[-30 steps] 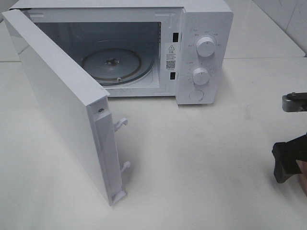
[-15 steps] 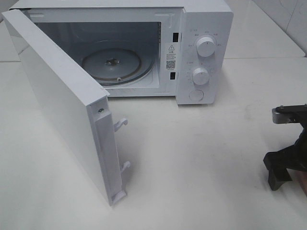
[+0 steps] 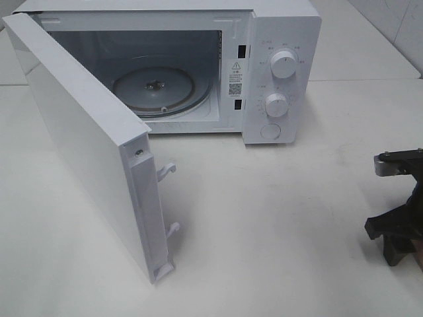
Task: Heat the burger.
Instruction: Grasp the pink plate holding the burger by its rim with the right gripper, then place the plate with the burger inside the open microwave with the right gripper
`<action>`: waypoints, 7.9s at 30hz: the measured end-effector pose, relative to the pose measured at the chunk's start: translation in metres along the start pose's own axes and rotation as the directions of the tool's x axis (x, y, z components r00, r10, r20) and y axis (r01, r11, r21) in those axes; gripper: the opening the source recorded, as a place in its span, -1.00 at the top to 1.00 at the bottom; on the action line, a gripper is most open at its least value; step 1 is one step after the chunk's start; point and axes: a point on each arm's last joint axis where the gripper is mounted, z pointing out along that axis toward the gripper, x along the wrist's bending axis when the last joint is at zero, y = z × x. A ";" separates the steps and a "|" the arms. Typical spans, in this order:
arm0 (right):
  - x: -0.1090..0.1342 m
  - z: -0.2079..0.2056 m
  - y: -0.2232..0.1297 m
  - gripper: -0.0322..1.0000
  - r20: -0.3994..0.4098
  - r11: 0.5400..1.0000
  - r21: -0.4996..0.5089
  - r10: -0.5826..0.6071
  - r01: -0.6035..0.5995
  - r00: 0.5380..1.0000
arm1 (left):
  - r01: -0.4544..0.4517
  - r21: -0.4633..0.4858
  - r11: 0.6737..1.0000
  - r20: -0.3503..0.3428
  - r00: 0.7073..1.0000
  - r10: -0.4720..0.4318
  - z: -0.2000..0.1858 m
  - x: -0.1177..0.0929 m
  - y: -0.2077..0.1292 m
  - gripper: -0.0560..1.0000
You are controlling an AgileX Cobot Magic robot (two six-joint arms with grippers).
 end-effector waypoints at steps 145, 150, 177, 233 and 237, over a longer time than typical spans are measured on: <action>0.151 -0.086 -0.096 0.87 0.436 -0.068 0.056 -0.896 0.996 -0.086 | 0.000 0.000 1.000 0.000 1.000 0.000 0.000 0.000 0.000 -0.97; 0.154 -0.085 -0.095 0.87 0.442 -0.155 0.066 -0.881 0.986 -0.168 | 0.000 0.000 1.000 0.000 1.000 0.000 0.000 0.000 0.000 -0.97; 0.142 -0.114 -0.055 0.87 0.462 -0.408 0.000 -0.810 0.913 -0.362 | 0.000 0.000 1.000 0.000 1.000 0.000 0.000 0.000 0.000 -0.97; 0.180 -0.109 0.036 0.87 0.440 -0.554 -0.104 -0.770 0.826 -0.462 | 0.000 0.000 1.000 0.000 1.000 0.000 0.000 0.000 0.000 -0.97; 0.185 -0.109 0.043 0.87 0.441 -0.564 -0.099 -0.763 0.820 -0.472 | 0.000 0.000 1.000 0.000 1.000 0.000 0.000 0.000 0.000 -0.97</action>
